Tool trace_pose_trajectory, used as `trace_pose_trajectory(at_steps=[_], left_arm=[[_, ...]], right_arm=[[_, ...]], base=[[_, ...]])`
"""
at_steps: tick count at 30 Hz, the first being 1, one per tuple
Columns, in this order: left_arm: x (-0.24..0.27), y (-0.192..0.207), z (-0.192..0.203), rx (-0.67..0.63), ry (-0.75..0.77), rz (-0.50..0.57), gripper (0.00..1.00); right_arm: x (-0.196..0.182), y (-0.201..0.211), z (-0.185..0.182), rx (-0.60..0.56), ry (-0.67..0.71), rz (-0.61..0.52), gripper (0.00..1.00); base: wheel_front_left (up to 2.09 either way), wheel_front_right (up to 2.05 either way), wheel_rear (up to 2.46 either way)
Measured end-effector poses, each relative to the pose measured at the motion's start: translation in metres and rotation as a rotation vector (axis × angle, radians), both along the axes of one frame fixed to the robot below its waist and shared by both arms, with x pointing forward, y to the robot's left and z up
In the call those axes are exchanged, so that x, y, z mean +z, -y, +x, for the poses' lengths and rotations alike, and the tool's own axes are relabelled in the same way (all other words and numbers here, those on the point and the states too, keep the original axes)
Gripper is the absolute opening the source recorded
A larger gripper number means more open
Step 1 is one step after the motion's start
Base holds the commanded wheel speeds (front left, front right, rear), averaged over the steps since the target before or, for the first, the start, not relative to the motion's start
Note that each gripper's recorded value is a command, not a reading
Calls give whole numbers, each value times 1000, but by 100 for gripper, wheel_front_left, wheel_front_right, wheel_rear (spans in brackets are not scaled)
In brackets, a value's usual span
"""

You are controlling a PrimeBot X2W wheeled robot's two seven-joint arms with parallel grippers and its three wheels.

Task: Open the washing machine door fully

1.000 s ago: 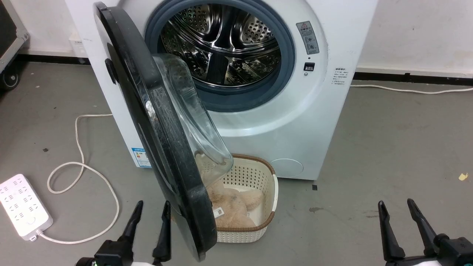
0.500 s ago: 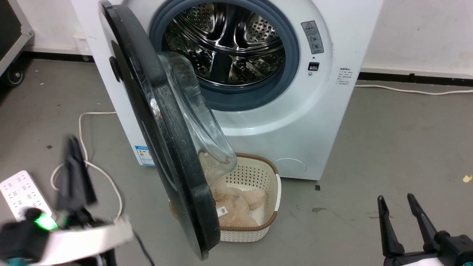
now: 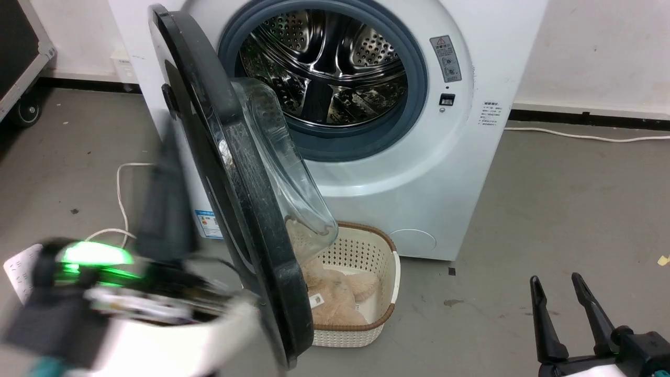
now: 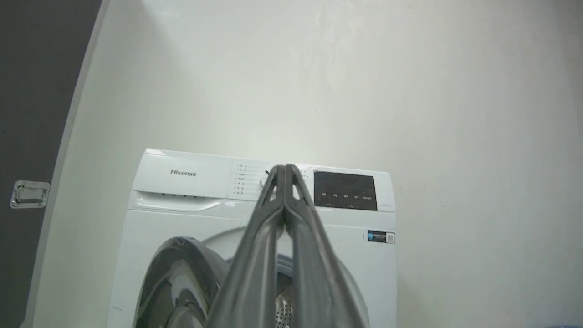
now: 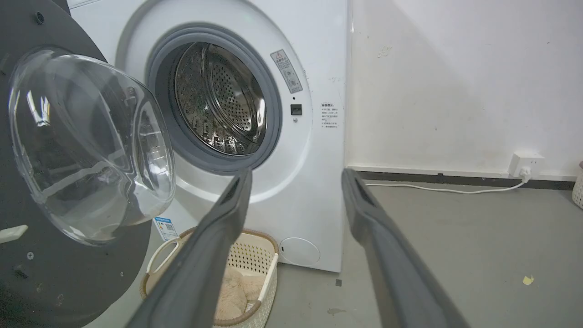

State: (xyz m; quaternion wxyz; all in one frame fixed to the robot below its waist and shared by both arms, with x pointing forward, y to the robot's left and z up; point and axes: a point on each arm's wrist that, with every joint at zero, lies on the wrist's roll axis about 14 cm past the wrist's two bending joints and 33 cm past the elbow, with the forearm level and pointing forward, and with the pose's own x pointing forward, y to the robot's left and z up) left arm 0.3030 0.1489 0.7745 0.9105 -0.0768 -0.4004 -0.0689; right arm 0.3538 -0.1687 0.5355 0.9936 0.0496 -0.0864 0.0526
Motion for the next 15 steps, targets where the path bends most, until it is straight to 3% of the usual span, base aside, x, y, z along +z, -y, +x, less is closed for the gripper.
trace_pose_trajectory(at_steps=[8,12,15], left_arm=[[-110,91,18,-298,-443,79,0],[-176,115,16,-366,-654,90,0],[-210,113,20,-346,-749,75,0]], right_arm=[[-3,0,0,1,-9,6,100],[-4,0,-1,-1,-13,6,100],[-5,1,-1,-4,-17,7,100]], base=[[0,0,0],[0,0,0],[0,0,0]])
